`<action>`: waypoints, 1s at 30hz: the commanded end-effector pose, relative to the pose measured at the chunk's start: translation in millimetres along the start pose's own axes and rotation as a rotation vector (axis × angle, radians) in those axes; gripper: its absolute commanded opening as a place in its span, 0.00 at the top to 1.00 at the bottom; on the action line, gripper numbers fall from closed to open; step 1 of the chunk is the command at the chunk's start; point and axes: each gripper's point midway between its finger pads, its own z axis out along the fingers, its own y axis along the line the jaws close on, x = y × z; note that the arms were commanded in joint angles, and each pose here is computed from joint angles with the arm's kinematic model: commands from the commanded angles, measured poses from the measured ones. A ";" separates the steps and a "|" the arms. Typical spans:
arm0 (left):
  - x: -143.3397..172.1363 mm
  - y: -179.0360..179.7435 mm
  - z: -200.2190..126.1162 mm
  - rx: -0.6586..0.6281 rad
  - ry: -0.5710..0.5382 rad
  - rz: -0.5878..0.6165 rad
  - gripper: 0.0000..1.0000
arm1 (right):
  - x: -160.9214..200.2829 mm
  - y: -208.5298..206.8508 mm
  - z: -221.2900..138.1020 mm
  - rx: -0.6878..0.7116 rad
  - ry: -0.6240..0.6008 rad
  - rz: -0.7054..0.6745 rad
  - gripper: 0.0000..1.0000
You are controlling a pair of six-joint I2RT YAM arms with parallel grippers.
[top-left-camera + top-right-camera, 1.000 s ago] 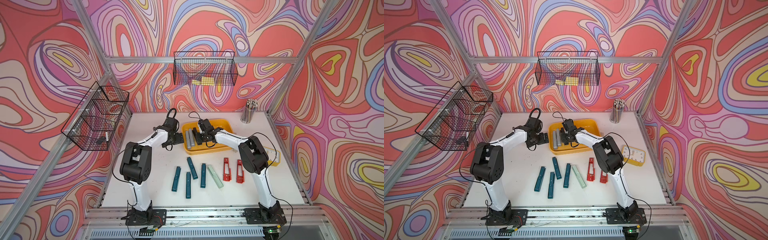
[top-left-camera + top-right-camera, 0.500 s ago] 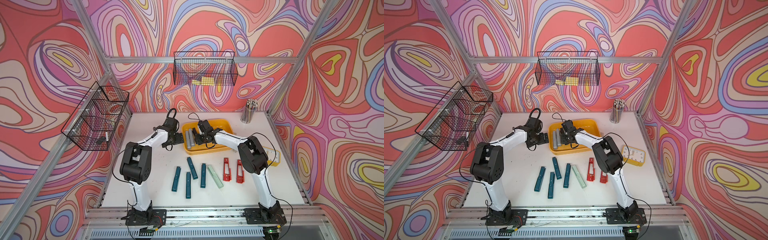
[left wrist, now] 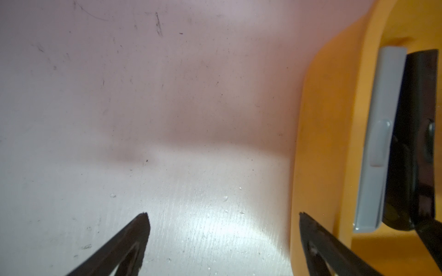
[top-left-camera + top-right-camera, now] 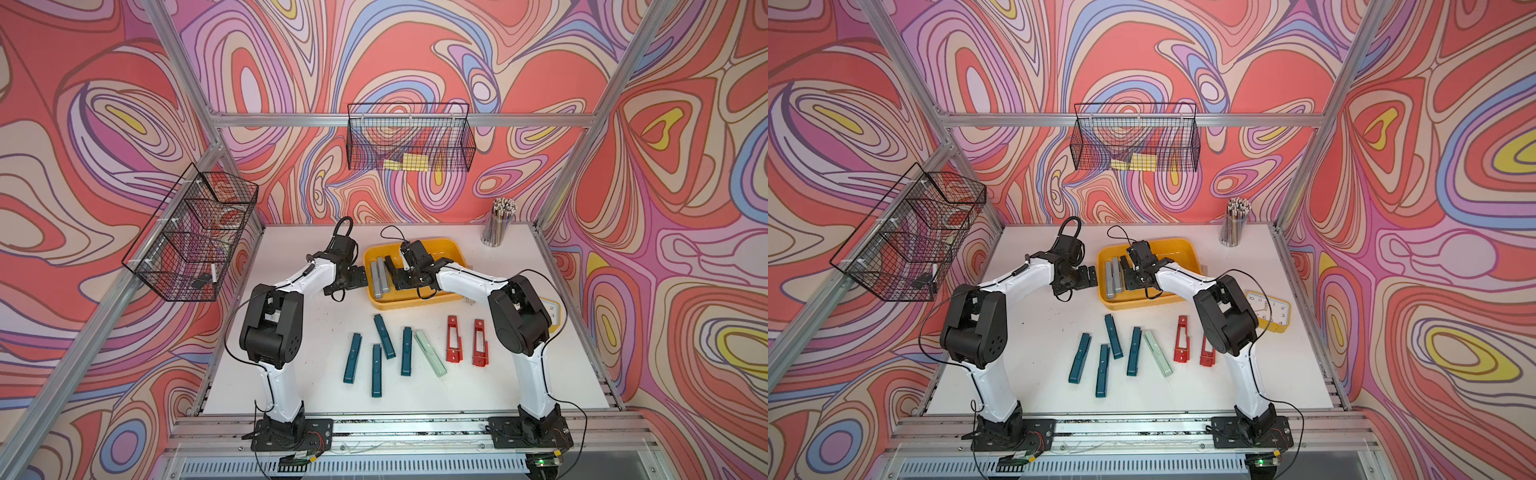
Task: Put the pruning pliers into the storage box
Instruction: Place the pruning pliers in the storage box.
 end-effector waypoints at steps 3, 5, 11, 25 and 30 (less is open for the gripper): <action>-3.3 5.9 -6.7 -0.024 -0.009 0.001 0.01 | -16.8 12.9 -29.5 -0.046 -0.061 -0.018 0.39; -3.2 6.3 -6.2 -0.026 -0.008 0.000 0.01 | -20.1 14.3 -37.5 -0.049 -0.072 -0.024 0.39; -3.3 6.8 -6.4 -0.030 -0.007 -0.001 0.01 | -32.7 12.1 -53.8 -0.023 -0.109 -0.039 0.37; -4.6 7.8 -9.0 -0.037 -0.010 0.010 0.01 | -47.1 -39.9 -37.4 0.072 -0.104 -0.011 0.45; -5.2 8.4 -8.0 -0.039 -0.008 0.007 0.01 | -47.7 -54.8 -20.8 0.088 -0.103 -0.003 0.54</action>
